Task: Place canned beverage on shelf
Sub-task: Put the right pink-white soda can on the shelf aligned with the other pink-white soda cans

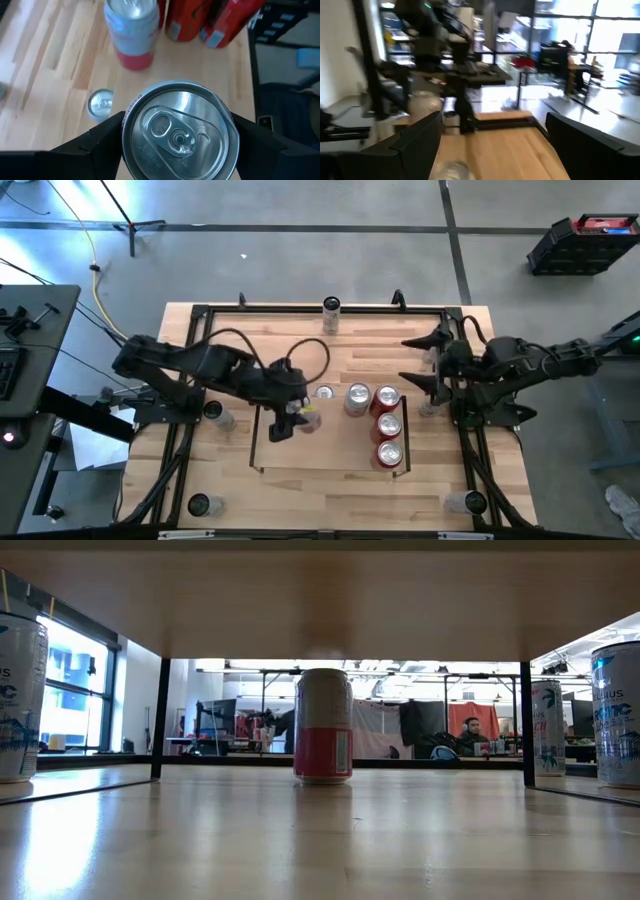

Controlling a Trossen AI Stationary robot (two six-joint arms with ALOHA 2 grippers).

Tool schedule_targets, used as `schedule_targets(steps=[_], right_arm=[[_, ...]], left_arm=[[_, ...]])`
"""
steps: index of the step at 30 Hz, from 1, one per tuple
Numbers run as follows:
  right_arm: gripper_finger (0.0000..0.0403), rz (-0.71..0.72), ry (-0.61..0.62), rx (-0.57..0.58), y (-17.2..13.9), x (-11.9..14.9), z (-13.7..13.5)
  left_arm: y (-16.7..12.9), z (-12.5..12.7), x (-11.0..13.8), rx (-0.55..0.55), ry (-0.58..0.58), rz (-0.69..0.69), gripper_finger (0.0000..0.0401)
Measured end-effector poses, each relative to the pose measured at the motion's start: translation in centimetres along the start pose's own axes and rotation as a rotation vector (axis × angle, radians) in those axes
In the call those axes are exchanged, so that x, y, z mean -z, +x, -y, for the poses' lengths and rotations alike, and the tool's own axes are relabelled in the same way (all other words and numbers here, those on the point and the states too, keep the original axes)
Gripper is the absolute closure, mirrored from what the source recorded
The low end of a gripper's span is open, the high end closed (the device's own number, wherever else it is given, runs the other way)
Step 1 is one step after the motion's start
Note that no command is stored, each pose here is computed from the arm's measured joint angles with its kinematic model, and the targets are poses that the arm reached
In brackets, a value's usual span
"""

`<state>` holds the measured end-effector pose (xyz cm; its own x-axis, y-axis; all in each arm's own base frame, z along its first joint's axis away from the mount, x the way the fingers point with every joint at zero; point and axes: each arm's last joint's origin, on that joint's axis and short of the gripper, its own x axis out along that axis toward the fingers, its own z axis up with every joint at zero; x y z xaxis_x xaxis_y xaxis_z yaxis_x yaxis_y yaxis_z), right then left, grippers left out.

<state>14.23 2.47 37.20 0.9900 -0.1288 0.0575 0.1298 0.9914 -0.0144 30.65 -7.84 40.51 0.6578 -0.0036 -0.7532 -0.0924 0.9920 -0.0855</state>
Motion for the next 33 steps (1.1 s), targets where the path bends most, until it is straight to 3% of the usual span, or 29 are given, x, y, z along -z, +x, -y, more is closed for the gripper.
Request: schedule_targets(steps=[6, 16, 22, 33], right_arm=[[0.0061, 0.018, -0.005, -0.099, 1.1, 0.1, -2.1], [0.0061, 0.088, -0.120, -0.299, 1.8, 0.4, -7.0], [0.0061, 0.089, -0.124, -0.331, 1.4, 0.4, -7.5], [0.0061, 0.078, -0.137, -0.344, 1.3, 0.5, -7.7]], left_arm=[[1.8, 0.2, 0.2, -0.033, -0.033, -0.057, 0.0120], [3.3, 0.8, 0.6, -0.090, -0.110, -0.098, 0.0119], [4.5, 1.5, 0.5, -0.074, -0.149, -0.099, 0.0118], [4.6, 2.2, 0.7, -0.116, -0.089, -0.077, 0.0105]])
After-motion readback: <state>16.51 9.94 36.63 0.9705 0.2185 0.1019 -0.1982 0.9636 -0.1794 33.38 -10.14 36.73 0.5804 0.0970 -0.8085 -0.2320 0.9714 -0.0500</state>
